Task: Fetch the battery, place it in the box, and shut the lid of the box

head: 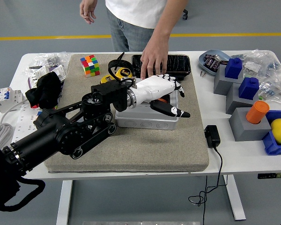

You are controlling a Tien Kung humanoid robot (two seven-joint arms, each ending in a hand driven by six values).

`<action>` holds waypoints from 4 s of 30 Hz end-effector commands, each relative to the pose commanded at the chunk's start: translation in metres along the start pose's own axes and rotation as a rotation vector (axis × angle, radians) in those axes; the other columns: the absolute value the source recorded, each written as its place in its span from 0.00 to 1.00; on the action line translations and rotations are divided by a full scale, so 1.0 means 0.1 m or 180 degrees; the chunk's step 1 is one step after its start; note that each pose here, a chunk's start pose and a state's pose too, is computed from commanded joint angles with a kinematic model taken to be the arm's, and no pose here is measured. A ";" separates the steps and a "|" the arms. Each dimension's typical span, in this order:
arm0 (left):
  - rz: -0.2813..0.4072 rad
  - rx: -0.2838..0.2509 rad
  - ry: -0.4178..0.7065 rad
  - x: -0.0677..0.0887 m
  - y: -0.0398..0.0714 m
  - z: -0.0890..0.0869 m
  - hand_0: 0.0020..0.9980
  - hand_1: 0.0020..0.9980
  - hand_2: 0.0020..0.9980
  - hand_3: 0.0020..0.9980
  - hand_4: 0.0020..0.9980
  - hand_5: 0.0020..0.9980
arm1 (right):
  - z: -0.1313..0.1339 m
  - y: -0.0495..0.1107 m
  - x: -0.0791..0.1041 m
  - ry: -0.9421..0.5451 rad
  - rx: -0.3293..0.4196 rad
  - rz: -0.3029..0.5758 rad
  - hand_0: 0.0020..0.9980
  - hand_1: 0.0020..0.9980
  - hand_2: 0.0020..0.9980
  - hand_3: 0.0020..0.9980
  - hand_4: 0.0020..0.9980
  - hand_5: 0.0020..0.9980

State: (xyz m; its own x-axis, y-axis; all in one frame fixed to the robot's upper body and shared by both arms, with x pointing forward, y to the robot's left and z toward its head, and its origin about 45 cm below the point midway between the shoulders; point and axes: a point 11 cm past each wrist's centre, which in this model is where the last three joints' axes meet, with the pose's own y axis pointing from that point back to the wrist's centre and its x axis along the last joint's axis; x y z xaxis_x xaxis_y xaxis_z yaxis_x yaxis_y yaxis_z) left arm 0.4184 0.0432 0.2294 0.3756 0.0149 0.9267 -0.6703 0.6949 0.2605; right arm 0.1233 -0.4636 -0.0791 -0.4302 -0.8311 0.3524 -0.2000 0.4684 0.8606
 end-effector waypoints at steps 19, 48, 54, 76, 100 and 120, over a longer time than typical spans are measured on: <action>-0.0303 -0.0231 0.0700 -0.27 -0.02 0.17 1.00 0.99 0.85 0.72 1.00 1.00 | -0.01 0.00 0.00 -0.0011 0.0005 0.0007 0.83 0.80 0.77 0.82 1.00 1.00; 0.1993 0.0084 -0.0063 0.79 0.61 -0.35 1.00 1.00 1.00 0.97 1.00 1.00 | 0.07 0.00 -0.01 -0.0050 -0.0039 0.0011 0.83 0.80 0.77 0.82 1.00 1.00; 0.2670 0.0766 0.0335 0.79 1.19 -0.92 1.00 1.00 1.00 1.00 1.00 1.00 | 0.09 0.00 -0.01 -0.0059 -0.0045 0.0043 0.83 0.80 0.77 0.82 1.00 1.00; 0.3189 0.2179 0.1939 0.12 3.08 -2.32 0.98 0.98 0.94 0.90 1.00 1.00 | 0.14 0.00 0.09 -0.0097 -0.0058 0.0188 0.83 0.82 0.79 0.82 1.00 1.00; 0.2656 0.1226 0.3281 -0.27 2.68 -2.06 0.81 0.79 0.76 0.74 1.00 1.00 | 0.14 0.00 0.05 -0.0202 -0.0002 0.0166 0.84 0.82 0.80 0.83 1.00 1.00; 0.2748 0.1428 0.3221 -0.43 2.71 -2.08 0.78 0.77 0.75 0.74 1.00 0.94 | 0.12 0.00 0.11 -0.0146 0.0073 0.0176 0.84 0.82 0.80 0.83 1.00 1.00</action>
State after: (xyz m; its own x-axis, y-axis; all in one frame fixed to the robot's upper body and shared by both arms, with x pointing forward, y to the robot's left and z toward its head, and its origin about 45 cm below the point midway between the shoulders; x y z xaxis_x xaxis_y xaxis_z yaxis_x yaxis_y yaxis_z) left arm 0.3533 0.3806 0.2035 -0.0906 0.9519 0.2928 -0.9958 -0.0818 -0.0422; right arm 0.1084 -0.4693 -0.0798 -0.4808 -0.7895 0.3815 -0.1946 0.5203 0.8315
